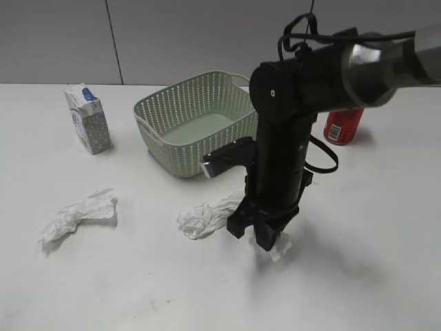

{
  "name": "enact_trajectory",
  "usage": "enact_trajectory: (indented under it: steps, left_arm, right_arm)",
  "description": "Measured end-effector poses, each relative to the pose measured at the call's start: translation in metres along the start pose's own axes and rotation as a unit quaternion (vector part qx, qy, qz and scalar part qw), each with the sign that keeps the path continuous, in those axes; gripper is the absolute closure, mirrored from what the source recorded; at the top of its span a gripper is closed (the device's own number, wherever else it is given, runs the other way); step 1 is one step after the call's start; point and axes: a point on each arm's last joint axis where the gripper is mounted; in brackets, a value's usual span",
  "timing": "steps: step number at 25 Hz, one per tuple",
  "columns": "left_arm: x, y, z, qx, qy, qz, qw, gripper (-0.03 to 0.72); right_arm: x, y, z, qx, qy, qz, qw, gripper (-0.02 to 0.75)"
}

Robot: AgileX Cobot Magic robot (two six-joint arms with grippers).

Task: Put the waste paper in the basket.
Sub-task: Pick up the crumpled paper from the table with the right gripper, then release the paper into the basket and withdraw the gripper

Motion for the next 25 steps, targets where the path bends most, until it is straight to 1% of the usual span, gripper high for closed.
enact_trajectory:
  steps: [3, 5, 7, 9, 12, 14, 17, 19, 21, 23, 25]
  left_arm:
    - [0.000, 0.000, 0.000, 0.000, 0.000, 0.000, 1.000, 0.101]
    - [0.000, 0.000, 0.000, 0.000, 0.000, 0.000, 1.000, 0.102]
    - [0.000, 0.000, 0.000, 0.000, 0.000, 0.000, 1.000, 0.102]
    - [0.000, 0.000, 0.000, 0.000, 0.000, 0.000, 1.000, 0.103]
    - [0.000, 0.000, 0.000, 0.000, 0.000, 0.000, 1.000, 0.104]
    - [0.000, 0.000, 0.000, 0.000, 0.000, 0.000, 1.000, 0.104]
    - [0.000, 0.000, 0.000, 0.000, 0.000, 0.000, 1.000, 0.104]
    - [0.000, 0.000, 0.000, 0.000, 0.000, 0.000, 1.000, 0.104]
    - [0.000, 0.000, 0.000, 0.000, 0.000, 0.000, 1.000, 0.106]
    - [0.000, 0.000, 0.000, 0.000, 0.000, 0.000, 1.000, 0.111]
    - [0.000, 0.000, 0.000, 0.000, 0.000, 0.000, 1.000, 0.112]
  right_arm:
    - [-0.011, 0.007, -0.027, -0.006, -0.008, -0.024, 1.000, 0.737]
    - [-0.023, 0.013, -0.052, -0.011, -0.039, -0.039, 0.998, 0.738]
    - [-0.037, 0.019, -0.079, -0.016, -0.091, -0.049, 0.995, 0.738]
    - [-0.050, 0.024, -0.105, -0.021, -0.151, -0.057, 0.987, 0.738]
    - [-0.068, 0.032, -0.143, -0.029, -0.266, -0.064, 0.961, 0.738]
    - [-0.081, 0.035, -0.164, -0.032, -0.360, -0.065, 0.930, 0.739]
    - [-0.095, 0.035, -0.180, -0.024, -0.461, -0.068, 0.884, 0.740]
    - [-0.104, 0.033, -0.182, -0.011, -0.507, -0.075, 0.858, 0.740]
    - [-0.113, 0.032, -0.180, 0.008, -0.541, -0.086, 0.837, 0.740]
    - [-0.123, 0.029, -0.166, 0.026, -0.548, -0.099, 0.830, 0.741]
    - [-0.132, 0.026, -0.148, 0.040, -0.540, -0.110, 0.834, 0.741]
Point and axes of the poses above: a point on each arm's last joint axis where the gripper is mounted, z pointing out along that axis toward the gripper, y along the wrist's bending axis when the last joint is at zero, x = y × z, and after that the axes turned 10 degrees about z, right-handed
